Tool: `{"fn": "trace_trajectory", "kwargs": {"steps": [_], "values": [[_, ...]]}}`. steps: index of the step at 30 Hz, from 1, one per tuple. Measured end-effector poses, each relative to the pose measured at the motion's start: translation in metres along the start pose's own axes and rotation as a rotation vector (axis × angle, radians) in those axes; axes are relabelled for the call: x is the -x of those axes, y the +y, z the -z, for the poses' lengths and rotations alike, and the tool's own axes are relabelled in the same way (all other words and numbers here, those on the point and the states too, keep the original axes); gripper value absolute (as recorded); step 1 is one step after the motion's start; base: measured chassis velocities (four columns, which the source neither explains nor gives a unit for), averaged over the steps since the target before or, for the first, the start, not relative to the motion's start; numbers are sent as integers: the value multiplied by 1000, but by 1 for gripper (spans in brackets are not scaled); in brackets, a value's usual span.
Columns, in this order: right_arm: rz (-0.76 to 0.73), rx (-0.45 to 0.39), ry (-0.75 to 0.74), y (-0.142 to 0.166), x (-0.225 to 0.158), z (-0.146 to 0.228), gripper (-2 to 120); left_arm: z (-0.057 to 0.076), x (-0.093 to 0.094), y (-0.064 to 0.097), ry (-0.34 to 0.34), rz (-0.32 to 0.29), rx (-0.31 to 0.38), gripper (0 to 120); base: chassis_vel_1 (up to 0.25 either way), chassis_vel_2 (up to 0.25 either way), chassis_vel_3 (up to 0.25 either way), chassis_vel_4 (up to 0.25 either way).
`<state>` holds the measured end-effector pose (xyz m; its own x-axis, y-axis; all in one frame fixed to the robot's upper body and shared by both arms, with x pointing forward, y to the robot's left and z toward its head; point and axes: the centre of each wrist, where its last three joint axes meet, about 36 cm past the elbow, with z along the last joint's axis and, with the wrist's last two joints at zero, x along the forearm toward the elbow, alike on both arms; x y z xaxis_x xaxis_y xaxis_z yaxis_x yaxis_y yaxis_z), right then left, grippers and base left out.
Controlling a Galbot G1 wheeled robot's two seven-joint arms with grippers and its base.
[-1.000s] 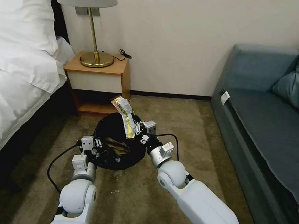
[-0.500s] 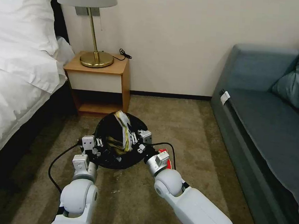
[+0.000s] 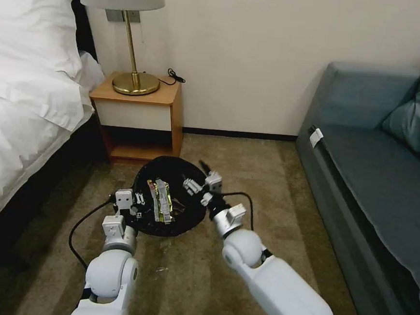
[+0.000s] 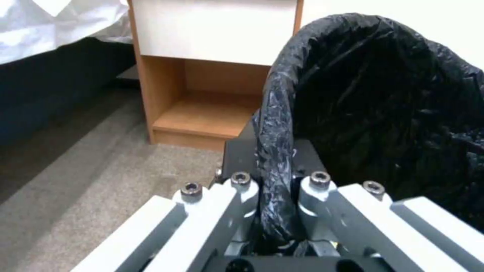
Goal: Pick up the trash bin, then pick up the garbage on the floor and place it into the trash bin.
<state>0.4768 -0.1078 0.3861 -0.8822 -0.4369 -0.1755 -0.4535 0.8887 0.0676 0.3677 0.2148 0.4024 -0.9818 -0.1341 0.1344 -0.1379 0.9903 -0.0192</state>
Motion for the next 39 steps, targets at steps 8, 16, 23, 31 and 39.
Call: {"fn": "trace_trajectory", "kwargs": {"steps": [8,16,23,31,39], "values": [[-138,-28,81,-47,5,-18,100,-3,0,10,3,17,-6,4,0,0,0,0],[-202,-35,163,-66,-5,-49,100,2,5,16,-6,-15,-8,4,0,0,0,0],[-222,-47,222,-77,-16,-74,100,8,12,28,-10,-47,-9,4,0,0,0,0],[-248,-71,284,-89,-25,-99,100,11,15,41,-14,-44,-4,4,0,0,0,0],[-192,-43,414,-93,-33,-131,100,7,16,41,-10,-45,-9,4,0,0,0,0]]}}
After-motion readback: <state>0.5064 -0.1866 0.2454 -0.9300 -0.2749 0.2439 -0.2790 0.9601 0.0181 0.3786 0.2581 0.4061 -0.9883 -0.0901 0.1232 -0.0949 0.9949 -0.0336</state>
